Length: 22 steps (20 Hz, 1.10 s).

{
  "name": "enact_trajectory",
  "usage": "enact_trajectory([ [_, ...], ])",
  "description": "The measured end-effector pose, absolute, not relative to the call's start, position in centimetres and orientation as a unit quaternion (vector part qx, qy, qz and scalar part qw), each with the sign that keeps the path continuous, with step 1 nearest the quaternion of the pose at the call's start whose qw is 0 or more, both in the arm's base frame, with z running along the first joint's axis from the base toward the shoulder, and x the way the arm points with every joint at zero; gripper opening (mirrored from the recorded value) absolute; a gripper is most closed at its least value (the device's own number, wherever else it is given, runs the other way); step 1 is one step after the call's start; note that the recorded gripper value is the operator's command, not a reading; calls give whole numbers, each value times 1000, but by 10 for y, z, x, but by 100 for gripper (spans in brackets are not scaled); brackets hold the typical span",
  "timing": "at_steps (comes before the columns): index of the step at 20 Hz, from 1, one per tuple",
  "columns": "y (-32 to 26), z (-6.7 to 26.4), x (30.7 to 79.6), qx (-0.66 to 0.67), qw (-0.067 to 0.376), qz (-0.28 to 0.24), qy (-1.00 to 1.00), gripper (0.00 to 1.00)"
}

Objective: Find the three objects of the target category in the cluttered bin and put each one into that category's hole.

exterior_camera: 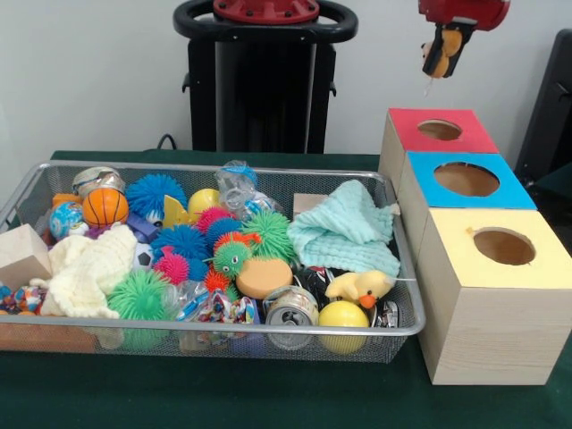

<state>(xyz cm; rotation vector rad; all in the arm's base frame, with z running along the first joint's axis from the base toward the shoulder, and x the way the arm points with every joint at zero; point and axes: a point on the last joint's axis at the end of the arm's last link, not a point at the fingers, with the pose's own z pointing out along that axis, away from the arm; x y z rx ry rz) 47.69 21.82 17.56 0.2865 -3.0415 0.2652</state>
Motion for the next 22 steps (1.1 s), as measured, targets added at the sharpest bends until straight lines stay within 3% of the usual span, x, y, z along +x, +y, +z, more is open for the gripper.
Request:
enact_trajectory([
  [22,208,126,456,97,73,104,-987,0],
])
